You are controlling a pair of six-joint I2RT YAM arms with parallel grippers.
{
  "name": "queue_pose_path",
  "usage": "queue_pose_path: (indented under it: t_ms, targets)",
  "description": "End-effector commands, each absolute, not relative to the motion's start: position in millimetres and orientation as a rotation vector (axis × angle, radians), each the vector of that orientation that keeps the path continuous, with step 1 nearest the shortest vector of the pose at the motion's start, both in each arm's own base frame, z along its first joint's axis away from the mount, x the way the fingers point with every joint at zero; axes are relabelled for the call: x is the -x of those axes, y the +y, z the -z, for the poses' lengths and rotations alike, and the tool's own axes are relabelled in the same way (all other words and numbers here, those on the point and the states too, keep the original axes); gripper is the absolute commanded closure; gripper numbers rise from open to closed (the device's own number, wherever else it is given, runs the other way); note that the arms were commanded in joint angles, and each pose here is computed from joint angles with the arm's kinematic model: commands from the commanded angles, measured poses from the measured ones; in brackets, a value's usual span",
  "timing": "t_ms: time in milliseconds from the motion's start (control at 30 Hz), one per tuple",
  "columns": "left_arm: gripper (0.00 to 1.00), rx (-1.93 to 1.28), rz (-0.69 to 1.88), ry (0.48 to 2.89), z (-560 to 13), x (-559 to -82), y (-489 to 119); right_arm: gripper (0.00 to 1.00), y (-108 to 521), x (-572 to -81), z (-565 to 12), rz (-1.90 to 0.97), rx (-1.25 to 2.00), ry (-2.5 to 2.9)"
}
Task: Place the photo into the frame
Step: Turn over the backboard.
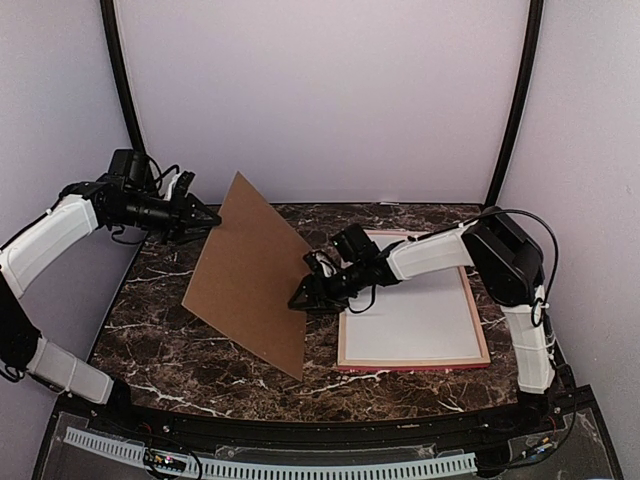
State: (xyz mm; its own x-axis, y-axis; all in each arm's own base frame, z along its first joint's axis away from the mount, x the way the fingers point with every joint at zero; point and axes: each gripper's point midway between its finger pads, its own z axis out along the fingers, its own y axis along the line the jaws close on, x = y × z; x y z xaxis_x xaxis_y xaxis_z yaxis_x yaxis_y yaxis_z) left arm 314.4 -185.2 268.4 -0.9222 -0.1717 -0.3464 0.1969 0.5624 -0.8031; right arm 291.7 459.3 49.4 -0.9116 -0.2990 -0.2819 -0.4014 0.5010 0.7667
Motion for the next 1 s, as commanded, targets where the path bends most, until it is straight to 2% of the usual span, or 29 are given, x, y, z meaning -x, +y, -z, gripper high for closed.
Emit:
queue_pose_path:
  t_ms: [0, 467, 767, 967]
  targets:
    - [0.57, -0.122, 1.396, 2.298, -300.2, -309.9, -204.3, 0.29, 466.4, -285.4, -51.5, -1.505, 0.620, 2.576]
    - [0.38, -0.282, 1.468, 2.258, -321.4, -301.9, -268.4, 0.26, 430.4, -308.0, -96.0, -1.626, 0.549, 2.449]
    - [0.33, -0.441, 1.528, 2.244, -334.2, -296.2, -330.1, 0.24, 414.0, -313.4, -109.5, -1.617, 0.548, 2.433]
    - [0.32, -0.504, 1.520, 2.253, -334.9, -295.7, -361.1, 0.23, 367.3, -335.2, -142.8, -1.524, 0.435, 2.394]
